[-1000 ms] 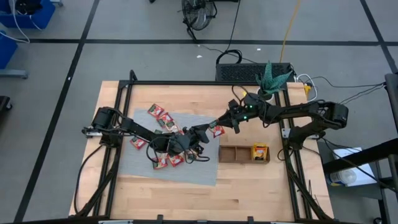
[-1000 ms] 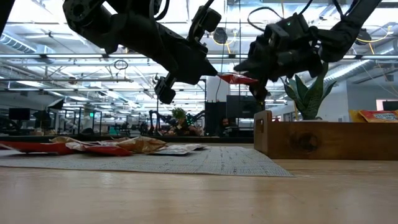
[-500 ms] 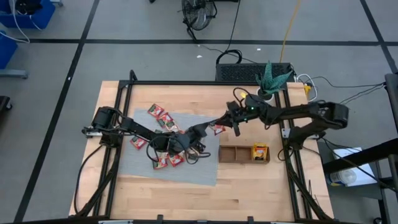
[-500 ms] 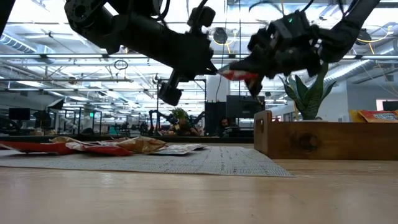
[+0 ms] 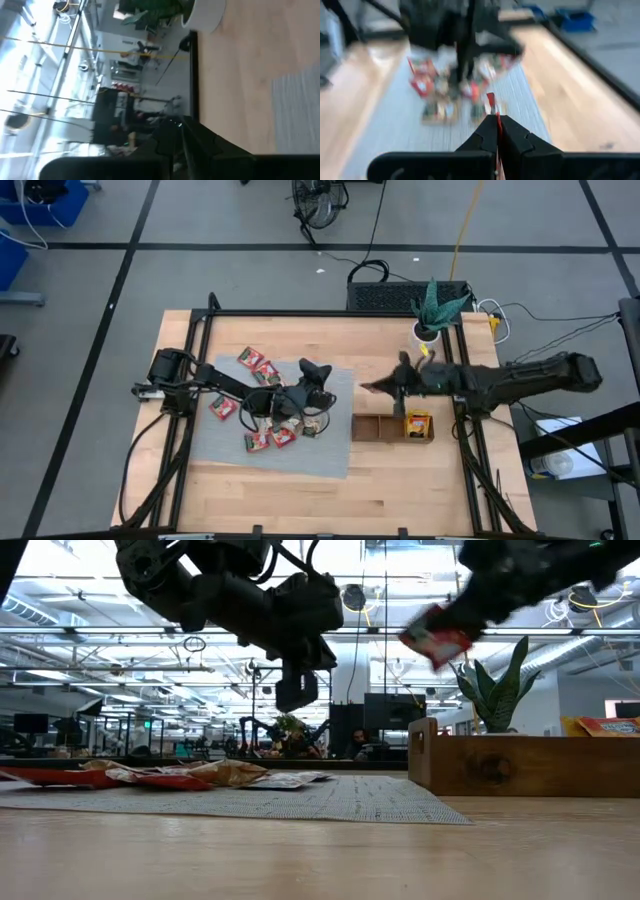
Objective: Pick & Place Tea
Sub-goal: Put the red tea bag into the middle section of the wooden organizer
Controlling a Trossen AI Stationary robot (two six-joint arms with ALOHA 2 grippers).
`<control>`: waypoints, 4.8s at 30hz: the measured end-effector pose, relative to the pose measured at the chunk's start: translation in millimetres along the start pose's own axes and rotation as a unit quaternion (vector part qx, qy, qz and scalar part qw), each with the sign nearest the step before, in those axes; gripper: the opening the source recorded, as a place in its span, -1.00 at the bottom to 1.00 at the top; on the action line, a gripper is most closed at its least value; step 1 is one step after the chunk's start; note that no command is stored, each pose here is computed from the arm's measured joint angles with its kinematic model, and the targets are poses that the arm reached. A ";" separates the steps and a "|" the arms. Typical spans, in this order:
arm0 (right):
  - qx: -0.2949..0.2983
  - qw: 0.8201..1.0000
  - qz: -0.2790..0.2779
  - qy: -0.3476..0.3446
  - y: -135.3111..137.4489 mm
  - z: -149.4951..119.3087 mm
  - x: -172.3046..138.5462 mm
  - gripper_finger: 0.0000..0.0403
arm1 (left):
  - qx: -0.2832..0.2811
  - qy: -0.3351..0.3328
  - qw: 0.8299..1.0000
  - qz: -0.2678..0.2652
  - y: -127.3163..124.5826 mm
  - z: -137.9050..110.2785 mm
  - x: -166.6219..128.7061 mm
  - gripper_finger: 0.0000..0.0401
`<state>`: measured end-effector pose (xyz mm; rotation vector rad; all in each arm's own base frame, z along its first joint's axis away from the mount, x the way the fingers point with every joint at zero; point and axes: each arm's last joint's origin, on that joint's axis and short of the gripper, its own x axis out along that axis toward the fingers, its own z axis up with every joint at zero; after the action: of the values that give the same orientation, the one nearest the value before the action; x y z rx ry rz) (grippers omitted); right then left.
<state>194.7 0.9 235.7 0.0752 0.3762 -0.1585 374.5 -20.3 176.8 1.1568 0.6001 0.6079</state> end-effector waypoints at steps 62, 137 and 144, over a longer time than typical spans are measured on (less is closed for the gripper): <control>-0.045 0.984 -0.074 -0.157 66.4 -120.2 -18.5 -0.21 | -0.233 -0.136 0.954 -0.131 48.1 -8.4 -1.5 -0.79; -0.152 0.933 -0.240 -0.220 37.2 -82.2 -33.7 -0.23 | -0.475 0.579 0.607 -0.265 20.8 -223.0 26.1 -0.37; -0.152 0.933 -0.240 -0.220 37.2 -82.2 -33.7 -0.23 | -0.464 0.583 0.616 -0.254 20.6 -224.7 25.9 -0.92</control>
<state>140.5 50.6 173.6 -0.3584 -0.0404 -0.5884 230.6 148.6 128.8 -0.5872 1.4111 0.9587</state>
